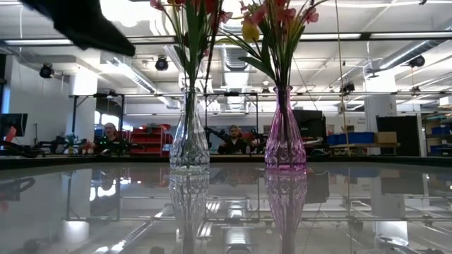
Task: Sort flowers into vase by color
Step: Put the red flower into the transparent vase
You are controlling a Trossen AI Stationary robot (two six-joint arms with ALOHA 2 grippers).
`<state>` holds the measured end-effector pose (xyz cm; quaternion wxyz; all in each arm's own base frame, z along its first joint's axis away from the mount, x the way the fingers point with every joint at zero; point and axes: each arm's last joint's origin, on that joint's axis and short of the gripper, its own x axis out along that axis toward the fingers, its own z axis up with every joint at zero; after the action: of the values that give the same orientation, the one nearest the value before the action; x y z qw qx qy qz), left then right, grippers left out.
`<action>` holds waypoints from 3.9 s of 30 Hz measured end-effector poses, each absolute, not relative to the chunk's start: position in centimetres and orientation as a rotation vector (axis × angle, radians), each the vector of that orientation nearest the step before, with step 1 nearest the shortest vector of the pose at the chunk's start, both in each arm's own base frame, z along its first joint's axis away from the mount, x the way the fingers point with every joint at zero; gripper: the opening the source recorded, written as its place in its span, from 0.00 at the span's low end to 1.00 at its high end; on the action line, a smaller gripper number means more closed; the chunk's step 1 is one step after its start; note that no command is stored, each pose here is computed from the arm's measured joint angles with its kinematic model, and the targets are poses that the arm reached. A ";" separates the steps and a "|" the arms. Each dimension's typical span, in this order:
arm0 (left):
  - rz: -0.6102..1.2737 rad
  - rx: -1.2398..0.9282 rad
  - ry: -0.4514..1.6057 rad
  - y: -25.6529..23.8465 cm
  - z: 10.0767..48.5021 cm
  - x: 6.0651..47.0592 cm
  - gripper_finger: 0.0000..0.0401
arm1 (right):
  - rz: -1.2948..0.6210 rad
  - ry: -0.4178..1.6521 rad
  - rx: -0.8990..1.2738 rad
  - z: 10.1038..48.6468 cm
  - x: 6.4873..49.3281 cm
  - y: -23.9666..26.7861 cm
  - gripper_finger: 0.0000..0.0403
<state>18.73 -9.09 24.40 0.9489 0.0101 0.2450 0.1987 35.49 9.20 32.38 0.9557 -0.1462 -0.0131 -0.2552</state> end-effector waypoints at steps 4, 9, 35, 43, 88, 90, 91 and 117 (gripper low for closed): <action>0.482 -0.046 0.438 -8.7 21.6 19.0 0.29 | -0.537 -0.055 -0.247 32.8 35.6 7.6 0.04; 0.510 -0.102 0.386 -8.4 19.6 19.9 0.29 | -0.502 -0.109 -0.155 33.9 35.1 6.9 0.04; 0.554 -0.099 0.391 -4.7 16.9 25.0 0.29 | -0.466 -0.018 -0.053 32.8 35.4 5.6 0.04; 0.518 -0.074 0.363 -3.8 17.3 25.7 0.29 | -0.332 -0.017 -0.045 32.5 36.0 4.7 0.04; 0.456 0.018 0.351 -3.6 18.2 25.6 0.29 | -0.359 0.139 -0.184 28.5 37.6 6.2 0.04; 0.446 0.033 0.344 -3.6 18.6 25.5 0.29 | -0.402 0.141 -0.198 28.4 37.5 6.9 0.04; 0.425 0.036 0.342 -3.7 18.7 25.5 0.29 | -0.420 0.142 -0.195 28.4 37.4 7.1 0.04; 0.236 0.045 0.349 -4.8 21.4 23.0 0.29 | -0.523 0.200 -0.125 23.1 39.5 8.4 0.08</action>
<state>22.97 -4.85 21.41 0.9776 0.0225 0.1732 0.1172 39.54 8.43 23.06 0.9592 -0.0615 0.0985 -0.2577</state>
